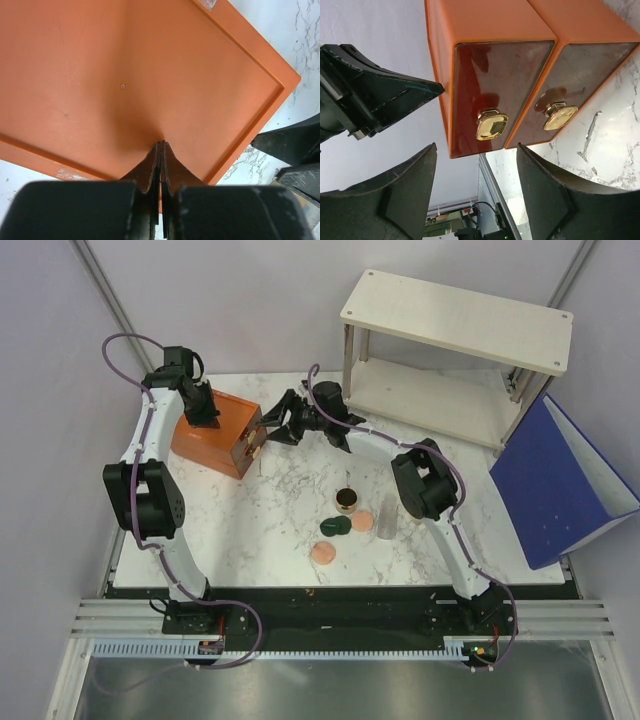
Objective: Organize the makeup
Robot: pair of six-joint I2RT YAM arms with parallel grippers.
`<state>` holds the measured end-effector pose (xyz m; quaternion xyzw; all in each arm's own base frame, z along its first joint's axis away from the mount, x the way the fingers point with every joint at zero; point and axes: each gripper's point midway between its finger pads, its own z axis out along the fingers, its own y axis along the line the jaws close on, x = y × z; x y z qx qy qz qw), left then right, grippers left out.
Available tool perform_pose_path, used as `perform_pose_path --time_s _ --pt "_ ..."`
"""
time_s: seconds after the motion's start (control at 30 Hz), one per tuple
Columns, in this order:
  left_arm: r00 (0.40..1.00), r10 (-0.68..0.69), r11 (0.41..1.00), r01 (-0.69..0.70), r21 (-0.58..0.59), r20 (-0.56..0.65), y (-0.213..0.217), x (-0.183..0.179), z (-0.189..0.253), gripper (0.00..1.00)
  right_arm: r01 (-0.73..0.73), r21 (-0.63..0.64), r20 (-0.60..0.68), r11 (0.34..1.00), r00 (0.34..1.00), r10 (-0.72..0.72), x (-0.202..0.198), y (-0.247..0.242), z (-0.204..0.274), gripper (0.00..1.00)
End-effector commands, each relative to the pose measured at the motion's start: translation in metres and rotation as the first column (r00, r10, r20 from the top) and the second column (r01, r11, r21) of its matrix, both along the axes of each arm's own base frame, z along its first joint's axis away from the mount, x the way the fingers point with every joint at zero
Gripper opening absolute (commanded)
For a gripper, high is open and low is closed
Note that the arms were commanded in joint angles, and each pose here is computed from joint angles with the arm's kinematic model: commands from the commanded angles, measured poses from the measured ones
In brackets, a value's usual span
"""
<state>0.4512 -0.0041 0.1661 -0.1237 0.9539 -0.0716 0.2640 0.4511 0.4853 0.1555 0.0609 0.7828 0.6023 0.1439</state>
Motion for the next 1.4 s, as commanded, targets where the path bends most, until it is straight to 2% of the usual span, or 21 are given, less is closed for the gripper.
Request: perform_pose_path --time_s 0.0,0.27,0.67,0.83,0.93,1.07,1.13,1.2,1.37 --pt "0.995 0.04 0.999 -0.04 -0.001 -0.092 0.001 -0.013 -0.017 0.02 -0.028 0.052 -0.023 0.998 0.999 0.029 -0.006 0.015 -0.008 0.72" --pt "0.994 0.04 0.999 -0.04 -0.003 -0.101 0.001 -0.014 -0.018 0.02 -0.037 0.056 -0.059 0.998 0.997 0.04 -0.011 0.024 -0.024 0.69" --pt "0.994 0.028 1.0 -0.029 -0.009 -0.11 -0.001 -0.016 -0.019 0.02 -0.02 0.118 -0.04 0.993 0.999 0.025 -0.001 0.035 -0.013 0.68" --pt "0.993 0.026 0.999 -0.028 -0.015 -0.111 -0.002 -0.017 -0.019 0.02 -0.014 0.122 -0.071 0.992 0.997 0.023 0.0 0.036 -0.017 0.65" --pt "0.994 0.023 1.0 -0.025 -0.015 -0.111 -0.003 -0.017 -0.019 0.02 -0.018 0.175 -0.035 0.984 0.999 0.025 0.001 0.038 0.001 0.64" --pt "0.993 0.02 0.999 -0.023 -0.023 -0.12 -0.004 -0.018 -0.022 0.02 -0.012 0.147 -0.026 0.989 1.0 0.016 0.003 0.038 -0.002 0.63" --pt "0.993 0.019 0.999 -0.022 -0.025 -0.12 -0.004 -0.017 -0.022 0.02 -0.009 0.192 -0.018 0.981 1.0 0.012 0.004 0.038 0.002 0.62" --pt "0.993 0.019 1.0 -0.022 -0.021 -0.12 -0.004 -0.017 -0.022 0.02 0.003 0.199 -0.057 0.98 0.998 0.009 0.005 0.039 -0.004 0.59" --pt "0.991 0.02 1.0 -0.022 -0.018 -0.131 -0.003 -0.019 -0.024 0.02 0.002 0.197 -0.025 0.98 1.0 0.003 0.009 0.041 0.005 0.57"
